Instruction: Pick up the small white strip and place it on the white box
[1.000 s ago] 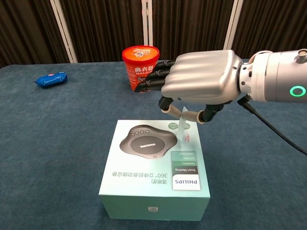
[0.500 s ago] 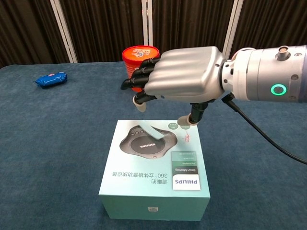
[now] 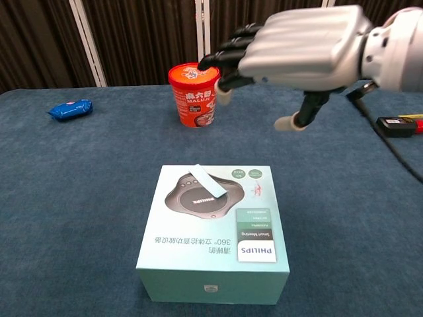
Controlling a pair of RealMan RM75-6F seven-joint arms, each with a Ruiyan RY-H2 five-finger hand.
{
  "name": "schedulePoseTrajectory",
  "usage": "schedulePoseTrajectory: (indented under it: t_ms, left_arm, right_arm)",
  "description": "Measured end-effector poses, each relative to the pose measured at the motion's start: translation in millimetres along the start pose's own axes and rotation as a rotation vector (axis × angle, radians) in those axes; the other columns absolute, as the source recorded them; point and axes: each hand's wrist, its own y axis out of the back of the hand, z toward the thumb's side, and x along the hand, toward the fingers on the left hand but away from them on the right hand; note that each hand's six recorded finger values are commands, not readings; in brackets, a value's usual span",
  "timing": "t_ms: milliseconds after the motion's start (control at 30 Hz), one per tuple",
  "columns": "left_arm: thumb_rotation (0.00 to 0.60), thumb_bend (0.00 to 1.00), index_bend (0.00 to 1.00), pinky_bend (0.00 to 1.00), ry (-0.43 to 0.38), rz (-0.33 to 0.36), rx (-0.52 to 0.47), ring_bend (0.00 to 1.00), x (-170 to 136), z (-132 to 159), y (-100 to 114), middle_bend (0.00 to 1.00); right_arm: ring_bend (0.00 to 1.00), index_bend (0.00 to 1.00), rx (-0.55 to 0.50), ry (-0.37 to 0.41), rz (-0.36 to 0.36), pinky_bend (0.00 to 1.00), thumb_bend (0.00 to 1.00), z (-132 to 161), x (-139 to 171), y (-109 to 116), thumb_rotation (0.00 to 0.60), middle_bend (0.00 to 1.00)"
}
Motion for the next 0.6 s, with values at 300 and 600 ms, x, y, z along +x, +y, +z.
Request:
schedulePoseTrajectory:
  t_ms: [300, 600]
  left_arm:
    - [0.600, 0.56, 0.00, 0.00, -0.166, -0.003, 0.013, 0.00, 28, 35, 9, 0.00]
    - [0.600, 0.80, 0.21, 0.00, -0.503, -0.081, 0.004, 0.00, 55, 107, 15, 0.00]
  right_arm:
    - [0.00, 0.03, -0.151, -0.260, -0.027, 0.00, 0.14, -87, 69, -34, 0.600, 0.00]
    - [0.00, 0.00, -0.349, -0.532, 0.019, 0.00, 0.00, -149, 188, -102, 0.600, 0.00]
